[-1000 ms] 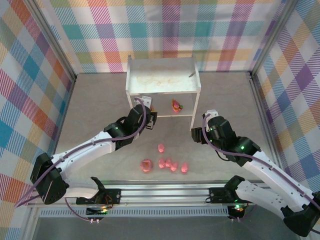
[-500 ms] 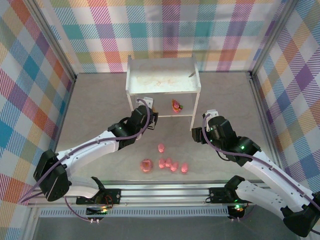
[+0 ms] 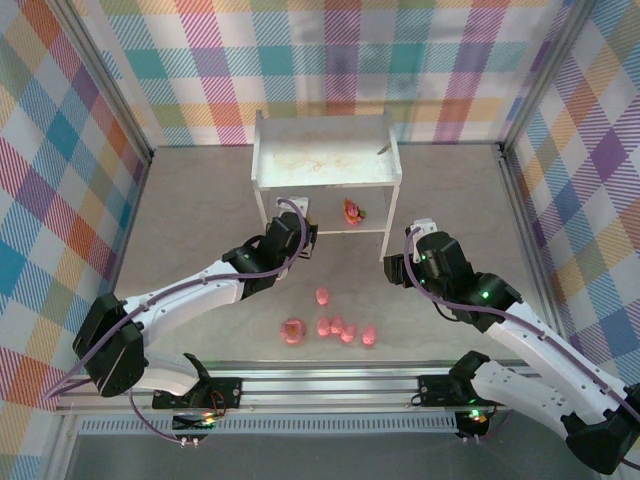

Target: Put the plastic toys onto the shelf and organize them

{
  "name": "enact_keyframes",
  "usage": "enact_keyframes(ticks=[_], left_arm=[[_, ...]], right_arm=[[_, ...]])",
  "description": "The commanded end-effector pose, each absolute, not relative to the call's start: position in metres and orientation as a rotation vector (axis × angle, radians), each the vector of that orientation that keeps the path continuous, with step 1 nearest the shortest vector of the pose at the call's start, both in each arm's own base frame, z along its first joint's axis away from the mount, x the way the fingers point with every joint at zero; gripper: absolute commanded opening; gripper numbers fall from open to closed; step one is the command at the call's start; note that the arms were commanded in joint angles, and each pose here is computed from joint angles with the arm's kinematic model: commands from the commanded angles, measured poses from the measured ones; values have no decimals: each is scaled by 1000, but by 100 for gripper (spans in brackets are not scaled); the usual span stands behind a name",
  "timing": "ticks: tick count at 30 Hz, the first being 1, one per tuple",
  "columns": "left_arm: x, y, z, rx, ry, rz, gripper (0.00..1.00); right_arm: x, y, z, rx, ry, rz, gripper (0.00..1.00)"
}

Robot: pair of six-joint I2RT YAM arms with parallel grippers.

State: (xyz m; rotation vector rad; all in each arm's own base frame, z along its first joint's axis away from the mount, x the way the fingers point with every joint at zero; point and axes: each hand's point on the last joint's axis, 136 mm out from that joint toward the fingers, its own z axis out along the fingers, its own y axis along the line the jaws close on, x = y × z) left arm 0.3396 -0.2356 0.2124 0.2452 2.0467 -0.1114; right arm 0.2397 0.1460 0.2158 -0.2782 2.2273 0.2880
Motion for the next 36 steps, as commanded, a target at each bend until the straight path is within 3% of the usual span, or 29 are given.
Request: enact_keyframes(ticks=[1,22,36], left_arm=[[342,-239,220,223,1998,-112,37],[350,-244,215,215,1995,-93,37],[353,-241,211,194,2000,-57,51]], right_arm=[[244,147,219,-283,2211,282,68],[245,141,211,-277,2229,264,68],[244,138,209,-265,2233,259,68]])
